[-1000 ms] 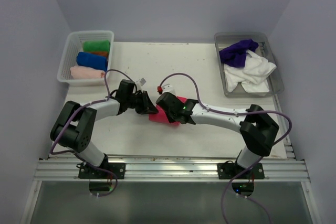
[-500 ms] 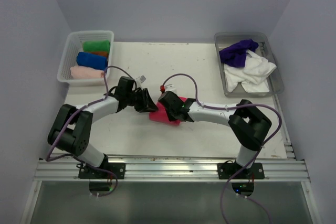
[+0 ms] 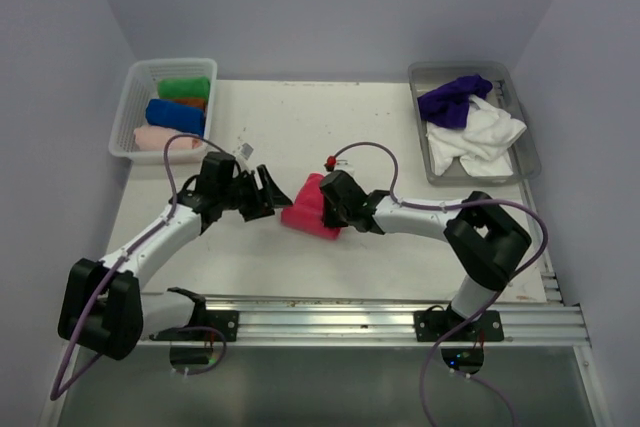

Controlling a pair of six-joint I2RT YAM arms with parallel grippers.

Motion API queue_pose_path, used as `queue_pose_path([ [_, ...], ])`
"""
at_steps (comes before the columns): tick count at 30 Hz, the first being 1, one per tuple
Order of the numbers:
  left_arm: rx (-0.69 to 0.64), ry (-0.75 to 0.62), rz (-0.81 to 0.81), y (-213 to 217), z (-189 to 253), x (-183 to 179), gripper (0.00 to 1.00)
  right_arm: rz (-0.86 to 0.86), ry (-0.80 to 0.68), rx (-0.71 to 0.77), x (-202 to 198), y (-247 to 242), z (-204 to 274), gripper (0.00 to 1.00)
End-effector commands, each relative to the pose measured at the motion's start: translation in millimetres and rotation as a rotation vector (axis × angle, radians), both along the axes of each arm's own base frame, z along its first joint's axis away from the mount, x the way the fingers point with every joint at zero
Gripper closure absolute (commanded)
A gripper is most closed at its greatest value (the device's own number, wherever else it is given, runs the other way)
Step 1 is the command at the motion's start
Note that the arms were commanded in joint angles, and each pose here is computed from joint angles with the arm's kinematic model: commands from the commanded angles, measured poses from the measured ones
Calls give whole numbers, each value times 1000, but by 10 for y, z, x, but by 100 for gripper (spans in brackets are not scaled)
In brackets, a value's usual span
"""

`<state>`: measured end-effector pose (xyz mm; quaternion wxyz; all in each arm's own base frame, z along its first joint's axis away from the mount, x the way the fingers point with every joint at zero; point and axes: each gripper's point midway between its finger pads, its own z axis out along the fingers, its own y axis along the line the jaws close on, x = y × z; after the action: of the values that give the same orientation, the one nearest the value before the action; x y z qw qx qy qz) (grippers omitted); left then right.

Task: Roll the towels
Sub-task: Roll the towel

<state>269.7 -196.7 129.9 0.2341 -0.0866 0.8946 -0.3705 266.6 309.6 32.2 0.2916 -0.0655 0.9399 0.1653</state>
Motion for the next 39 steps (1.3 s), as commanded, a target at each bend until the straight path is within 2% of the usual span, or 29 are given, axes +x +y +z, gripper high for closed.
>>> queue_pose_path([
  [1, -49, 121, 79, 43, -328, -243, 31, -6, 222, -56, -521, -202, -467, 97],
  [3, -80, 173, 98, 34, -490, -347, 30, 5, 222, -31, -526, -157, -408, 97],
  [6, -102, 170, 101, -3, -591, -353, 22, 30, 230, 6, -555, -90, -352, 97],
  [8, -98, 180, 96, -14, -669, -344, 21, 38, 237, 26, -572, -63, -317, 97],
  [12, -92, 199, 93, -36, -811, -328, 21, 56, 263, 92, -638, 47, -245, 97],
  [20, -74, 235, 92, -51, -1030, -298, 26, 60, 294, 101, -699, 106, -323, 98],
  [23, -72, 253, 85, -78, -1109, -288, 41, 75, 276, 92, -704, 118, -271, 98],
  [24, -71, 255, 84, -89, -1112, -269, 52, 70, 255, 74, -673, 106, -214, 98],
  [26, -61, 269, 75, -100, -1154, -283, 62, 105, 223, 34, -689, 104, -154, 97],
  [27, -58, 263, 71, -108, -1137, -250, 70, 107, 204, 6, -664, 77, -99, 96],
  [29, -32, 272, 58, -89, -1157, -262, 82, 127, 130, -37, -613, 42, 26, 90],
  [32, -6, 261, 37, -89, -1091, -212, 89, 158, 1, -118, -496, -36, 278, 74],
  [33, 8, 283, 34, -68, -1097, -257, 89, 180, -37, -142, -475, -35, 351, 64],
  [36, 21, 277, 23, -61, -1058, -248, 90, 293, -183, -305, -387, -81, 588, 51],
  [39, 28, 283, 18, -54, -1049, -261, 90, 398, -309, -406, -397, 2, 749, 45],
])
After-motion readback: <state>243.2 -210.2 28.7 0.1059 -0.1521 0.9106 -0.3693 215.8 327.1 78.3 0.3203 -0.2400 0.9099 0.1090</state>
